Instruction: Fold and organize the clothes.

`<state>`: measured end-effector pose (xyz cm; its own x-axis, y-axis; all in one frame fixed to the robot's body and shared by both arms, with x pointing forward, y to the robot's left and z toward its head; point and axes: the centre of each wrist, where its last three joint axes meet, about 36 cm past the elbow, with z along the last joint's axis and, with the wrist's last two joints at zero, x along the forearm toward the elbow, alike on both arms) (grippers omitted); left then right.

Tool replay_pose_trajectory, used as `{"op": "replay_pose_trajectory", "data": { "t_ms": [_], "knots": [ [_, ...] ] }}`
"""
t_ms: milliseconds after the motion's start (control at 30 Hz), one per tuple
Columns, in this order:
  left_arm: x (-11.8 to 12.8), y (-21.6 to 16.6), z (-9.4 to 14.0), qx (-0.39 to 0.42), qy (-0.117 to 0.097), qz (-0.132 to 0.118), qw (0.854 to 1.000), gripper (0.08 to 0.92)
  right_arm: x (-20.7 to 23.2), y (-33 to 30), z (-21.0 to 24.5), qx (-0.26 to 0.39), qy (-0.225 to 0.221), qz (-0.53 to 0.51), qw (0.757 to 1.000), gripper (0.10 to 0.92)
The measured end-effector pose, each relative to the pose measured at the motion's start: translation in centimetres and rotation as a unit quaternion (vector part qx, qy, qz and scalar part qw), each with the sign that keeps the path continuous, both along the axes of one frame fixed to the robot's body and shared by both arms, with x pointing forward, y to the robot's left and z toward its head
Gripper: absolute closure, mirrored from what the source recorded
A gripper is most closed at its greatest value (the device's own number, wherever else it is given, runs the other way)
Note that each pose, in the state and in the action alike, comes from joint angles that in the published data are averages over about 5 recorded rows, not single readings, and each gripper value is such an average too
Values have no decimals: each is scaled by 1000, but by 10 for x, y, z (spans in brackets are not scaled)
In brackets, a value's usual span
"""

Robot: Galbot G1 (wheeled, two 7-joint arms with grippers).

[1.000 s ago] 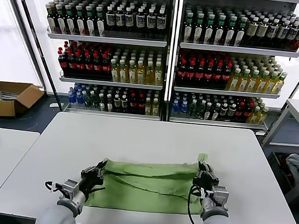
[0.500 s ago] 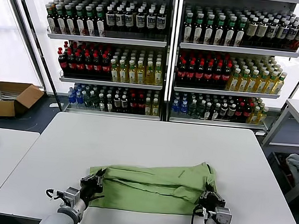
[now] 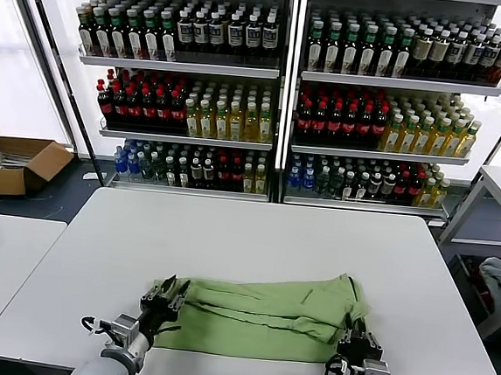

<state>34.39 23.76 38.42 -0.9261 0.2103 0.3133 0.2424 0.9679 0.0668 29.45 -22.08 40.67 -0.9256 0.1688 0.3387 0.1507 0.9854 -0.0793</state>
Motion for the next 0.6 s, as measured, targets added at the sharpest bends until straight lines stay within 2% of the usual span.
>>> {"op": "replay_pose_trajectory", "data": {
  "t_ms": [167,367,467,600],
  "knots": [
    [-3,2,7,-2,-5,18,1000,373,1,-6,27,0,-38,-1,999,433],
    [-6,3,8,-10,7,45,999,212,4,-8,45,0,-64,3,998,264],
    [-8,1,9,-20,15,54,998,182,5,-9,49,0,-70,5,998,213],
    [-12,-2,8,-34,29,64,997,177,6,-9,51,-2,-75,9,997,201]
  ]
}}
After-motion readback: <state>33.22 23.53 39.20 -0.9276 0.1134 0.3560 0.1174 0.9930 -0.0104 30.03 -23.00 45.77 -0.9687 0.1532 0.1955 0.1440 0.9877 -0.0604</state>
